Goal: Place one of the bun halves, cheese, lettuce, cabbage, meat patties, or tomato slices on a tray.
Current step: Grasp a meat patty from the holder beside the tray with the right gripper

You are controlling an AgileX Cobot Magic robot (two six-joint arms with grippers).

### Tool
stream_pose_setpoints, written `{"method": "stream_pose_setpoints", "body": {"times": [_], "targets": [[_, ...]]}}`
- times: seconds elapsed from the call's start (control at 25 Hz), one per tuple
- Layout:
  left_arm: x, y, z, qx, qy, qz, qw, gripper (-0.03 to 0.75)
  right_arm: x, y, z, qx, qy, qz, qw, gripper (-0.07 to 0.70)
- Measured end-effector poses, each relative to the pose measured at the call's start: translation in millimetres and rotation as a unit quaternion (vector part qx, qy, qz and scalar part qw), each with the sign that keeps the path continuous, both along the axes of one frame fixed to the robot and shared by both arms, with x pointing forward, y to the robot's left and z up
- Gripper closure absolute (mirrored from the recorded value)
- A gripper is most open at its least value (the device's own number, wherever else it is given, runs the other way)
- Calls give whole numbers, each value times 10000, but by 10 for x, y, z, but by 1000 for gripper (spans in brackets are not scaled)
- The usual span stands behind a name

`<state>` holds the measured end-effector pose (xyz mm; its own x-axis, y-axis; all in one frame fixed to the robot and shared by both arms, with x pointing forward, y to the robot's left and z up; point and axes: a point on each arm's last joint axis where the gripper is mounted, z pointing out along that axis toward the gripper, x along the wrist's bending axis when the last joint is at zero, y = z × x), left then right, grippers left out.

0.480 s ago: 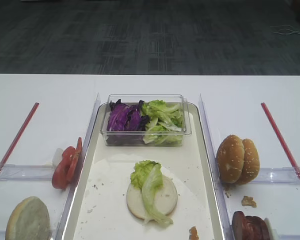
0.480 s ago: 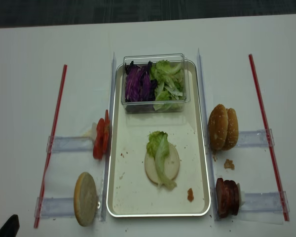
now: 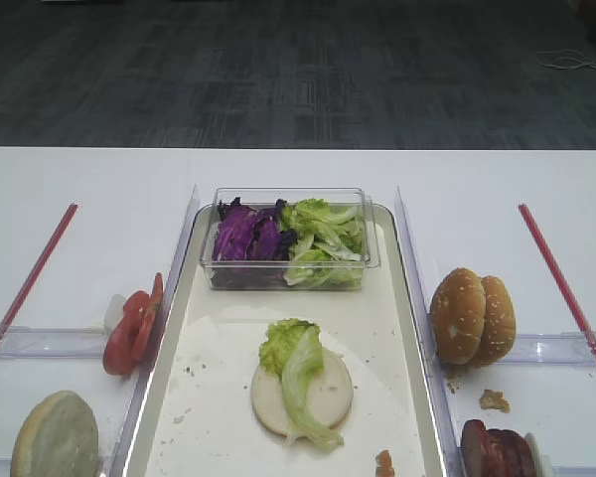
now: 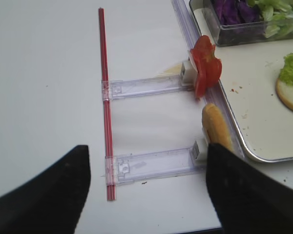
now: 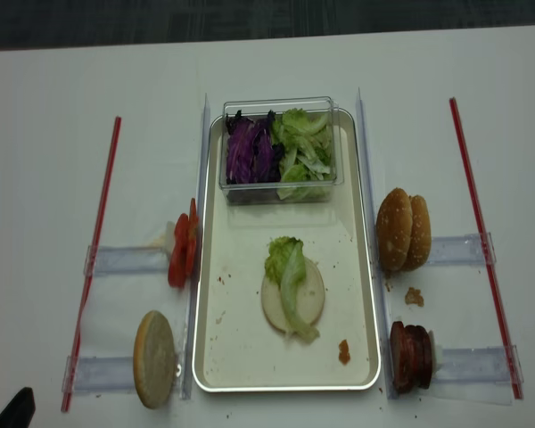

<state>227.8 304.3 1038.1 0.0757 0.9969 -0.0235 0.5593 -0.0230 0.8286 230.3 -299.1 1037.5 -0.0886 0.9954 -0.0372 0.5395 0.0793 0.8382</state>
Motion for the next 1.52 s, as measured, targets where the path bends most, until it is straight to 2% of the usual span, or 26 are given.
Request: {"method": "stream_pose_setpoints", "body": {"times": [0.24, 0.44, 0.68, 0.96, 1.24, 1.52], "targets": [[0, 0, 0, 0, 0, 0, 10000, 242, -1, 10, 0, 50, 3, 33, 10000, 191], [0, 0, 0, 0, 0, 0, 10000, 242, -2, 13, -1, 73, 16, 38, 10000, 226], [0, 0, 0, 0, 0, 0, 10000, 242, 62, 18, 118, 124, 643, -30, 9978, 238], [0, 0, 0, 0, 0, 0, 10000, 242, 291, 36, 383, 379, 1341, -273, 9899, 238], [0, 0, 0, 0, 0, 0, 10000, 242, 582, 86, 397, 702, 2074, -451, 9747, 238], [0, 0, 0, 0, 0, 0, 10000, 242, 834, 156, 313, 1024, 2799, -522, 9531, 238]]}}
